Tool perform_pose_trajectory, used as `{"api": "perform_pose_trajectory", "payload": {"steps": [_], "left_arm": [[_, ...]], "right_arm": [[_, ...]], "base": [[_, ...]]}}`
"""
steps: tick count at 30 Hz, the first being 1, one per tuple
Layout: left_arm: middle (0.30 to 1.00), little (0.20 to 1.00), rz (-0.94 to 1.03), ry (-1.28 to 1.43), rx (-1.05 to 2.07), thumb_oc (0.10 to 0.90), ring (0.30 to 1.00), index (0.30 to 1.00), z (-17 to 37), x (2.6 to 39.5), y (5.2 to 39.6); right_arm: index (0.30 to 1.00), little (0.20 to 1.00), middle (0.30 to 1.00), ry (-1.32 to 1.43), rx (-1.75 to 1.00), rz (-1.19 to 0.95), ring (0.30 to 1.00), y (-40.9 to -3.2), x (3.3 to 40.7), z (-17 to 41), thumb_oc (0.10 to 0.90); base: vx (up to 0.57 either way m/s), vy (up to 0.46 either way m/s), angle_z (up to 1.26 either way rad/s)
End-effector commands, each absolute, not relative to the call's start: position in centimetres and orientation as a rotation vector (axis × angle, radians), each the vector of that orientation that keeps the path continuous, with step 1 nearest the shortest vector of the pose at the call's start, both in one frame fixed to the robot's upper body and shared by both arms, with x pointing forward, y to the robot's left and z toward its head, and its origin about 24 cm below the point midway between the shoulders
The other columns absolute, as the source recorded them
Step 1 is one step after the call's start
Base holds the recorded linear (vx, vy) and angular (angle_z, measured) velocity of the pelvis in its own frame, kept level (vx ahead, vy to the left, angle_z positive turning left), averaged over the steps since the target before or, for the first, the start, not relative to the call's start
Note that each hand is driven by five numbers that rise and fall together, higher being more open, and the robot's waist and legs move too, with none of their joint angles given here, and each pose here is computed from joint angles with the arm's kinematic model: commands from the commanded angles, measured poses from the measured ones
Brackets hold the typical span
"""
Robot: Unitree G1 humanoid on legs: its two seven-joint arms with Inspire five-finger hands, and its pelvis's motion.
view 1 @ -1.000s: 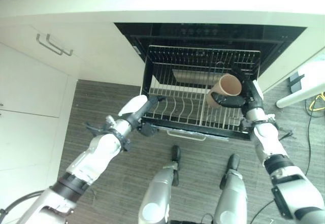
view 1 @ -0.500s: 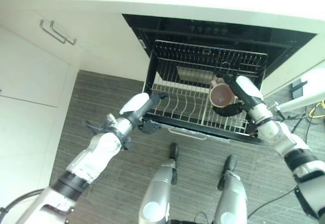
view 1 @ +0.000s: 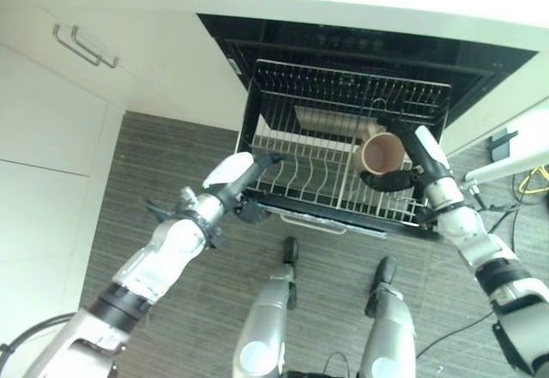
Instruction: Place the dishes in the dishwasher.
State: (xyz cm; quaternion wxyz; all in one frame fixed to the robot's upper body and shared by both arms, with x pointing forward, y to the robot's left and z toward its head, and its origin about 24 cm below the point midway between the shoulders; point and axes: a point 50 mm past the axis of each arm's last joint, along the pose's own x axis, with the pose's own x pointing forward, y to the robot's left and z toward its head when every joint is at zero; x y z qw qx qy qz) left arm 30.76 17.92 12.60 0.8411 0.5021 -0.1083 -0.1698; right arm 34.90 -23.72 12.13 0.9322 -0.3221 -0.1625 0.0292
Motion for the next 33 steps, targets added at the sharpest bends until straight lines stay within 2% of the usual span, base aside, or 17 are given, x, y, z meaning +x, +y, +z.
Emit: {"api": "perform_pose_trajectory", "payload": {"steps": [1, 3, 4, 5, 10, 13, 16, 18, 28, 33], "left_arm": [[0.900, 0.900, -0.279, -0.428, 1.054, 0.800, 0.900, 0.900, 17.0, 31.0, 17.2], [0.900, 0.900, -0.271, -0.423, 1.051, 0.800, 0.900, 0.900, 16.7, 30.8, 17.0], [0.900, 0.900, -0.267, -0.419, 1.059, 0.800, 0.900, 0.900, 16.4, 30.8, 17.0], [0.900, 0.900, -0.268, -0.418, 1.061, 0.800, 0.900, 0.900, 16.3, 30.8, 17.0], [0.900, 0.900, -0.278, -0.414, 1.059, 0.800, 0.900, 0.900, 16.1, 30.7, 17.1], [0.900, 0.900, -0.282, -0.425, 1.063, 0.800, 0.900, 0.900, 16.7, 30.7, 17.1], [0.900, 0.900, -0.295, -0.428, 1.081, 0.800, 0.900, 0.900, 17.2, 30.7, 17.5], [0.900, 0.900, -0.303, -0.430, 1.103, 0.800, 0.900, 0.900, 17.5, 30.8, 17.8], [0.900, 0.900, -0.307, -0.424, 1.143, 0.800, 0.900, 0.900, 17.4, 30.5, 18.2], [0.900, 0.900, -0.273, -0.411, 1.125, 0.800, 0.900, 0.900, 17.0, 30.7, 18.3]], "right_arm": [[0.900, 0.900, 0.900, -0.276, -0.529, 0.019, 0.900, -25.2, 35.4, 13.9, 0.800], [0.900, 0.900, 0.900, -0.275, -0.623, 0.046, 0.900, -25.0, 34.8, 12.4, 0.800], [0.900, 0.900, 0.900, -0.406, -0.682, 0.063, 0.900, -23.6, 34.3, 13.1, 0.800], [0.900, 0.900, 0.900, -0.413, -0.672, 0.067, 0.900, -23.5, 34.3, 13.2, 0.800], [0.900, 0.900, 0.900, -0.200, -0.683, 0.174, 0.900, -23.5, 34.8, 11.1, 0.800], [0.900, 0.900, 0.900, -0.196, -0.758, 0.230, 0.900, -23.0, 34.5, 10.4, 0.800], [0.900, 0.900, 0.900, 0.029, -0.891, 0.359, 0.900, -23.3, 34.6, 8.3, 0.800], [0.900, 0.900, 0.900, 0.300, -1.050, 0.453, 0.900, -24.5, 34.2, 6.1, 0.800], [0.900, 0.900, 0.900, 0.201, -1.023, 0.220, 0.900, -26.3, 35.0, 8.8, 0.800], [0.900, 0.900, 0.900, 0.046, -0.858, -0.013, 0.900, -27.3, 34.9, 10.6, 0.800]], "base": [[0.05, 0.036, -0.04], [0.01, 0.013, -0.04], [0.00, 0.000, 0.00], [0.00, 0.000, 0.00], [0.01, 0.000, 0.00], [0.00, -0.016, 0.00], [-0.01, -0.087, 0.01], [0.00, -0.118, -0.01], [0.00, -0.051, 0.06], [-0.02, 0.028, -0.02]]}}
